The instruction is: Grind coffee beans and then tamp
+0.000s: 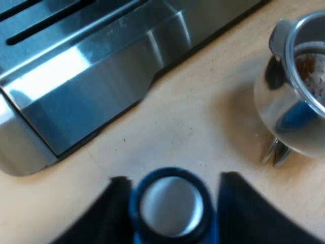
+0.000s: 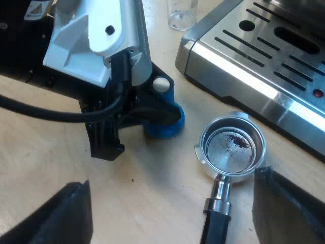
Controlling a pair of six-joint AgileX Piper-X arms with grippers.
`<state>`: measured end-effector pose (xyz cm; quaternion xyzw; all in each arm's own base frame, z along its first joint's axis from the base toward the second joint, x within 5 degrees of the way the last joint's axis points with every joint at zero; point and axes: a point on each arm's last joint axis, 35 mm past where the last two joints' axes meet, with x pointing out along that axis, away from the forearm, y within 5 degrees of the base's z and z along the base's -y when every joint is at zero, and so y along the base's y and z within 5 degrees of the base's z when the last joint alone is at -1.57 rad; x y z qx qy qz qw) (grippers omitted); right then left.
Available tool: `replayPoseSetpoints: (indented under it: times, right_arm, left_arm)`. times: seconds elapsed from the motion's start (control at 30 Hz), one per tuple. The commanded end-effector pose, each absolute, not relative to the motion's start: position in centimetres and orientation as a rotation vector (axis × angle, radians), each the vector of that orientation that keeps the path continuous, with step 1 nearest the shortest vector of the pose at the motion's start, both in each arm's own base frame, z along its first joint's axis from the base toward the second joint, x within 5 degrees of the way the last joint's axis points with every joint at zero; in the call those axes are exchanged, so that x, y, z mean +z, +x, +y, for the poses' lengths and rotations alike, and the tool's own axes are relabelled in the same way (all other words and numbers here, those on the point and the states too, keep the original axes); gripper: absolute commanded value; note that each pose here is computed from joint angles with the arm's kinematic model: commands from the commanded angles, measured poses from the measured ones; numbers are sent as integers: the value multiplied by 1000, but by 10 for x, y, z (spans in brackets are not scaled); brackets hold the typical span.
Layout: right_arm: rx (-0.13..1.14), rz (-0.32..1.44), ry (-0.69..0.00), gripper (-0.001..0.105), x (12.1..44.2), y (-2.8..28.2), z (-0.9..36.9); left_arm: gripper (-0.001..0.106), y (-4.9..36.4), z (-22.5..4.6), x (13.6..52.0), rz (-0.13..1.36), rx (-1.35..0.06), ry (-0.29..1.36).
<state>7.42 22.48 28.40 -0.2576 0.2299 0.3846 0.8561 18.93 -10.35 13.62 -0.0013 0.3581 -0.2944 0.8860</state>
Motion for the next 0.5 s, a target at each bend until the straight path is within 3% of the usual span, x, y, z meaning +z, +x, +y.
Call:
replayPoseSetpoints:
  times: [0.03, 0.5]
  right_arm:
    - [809, 458, -536, 67, 290, 74, 225]
    - [803, 456, -537, 67, 290, 74, 225]
  left_arm:
    - [21, 190, -105, 140, 717, -612, -8]
    - [19, 167, -93, 192, 566, -630, -30]
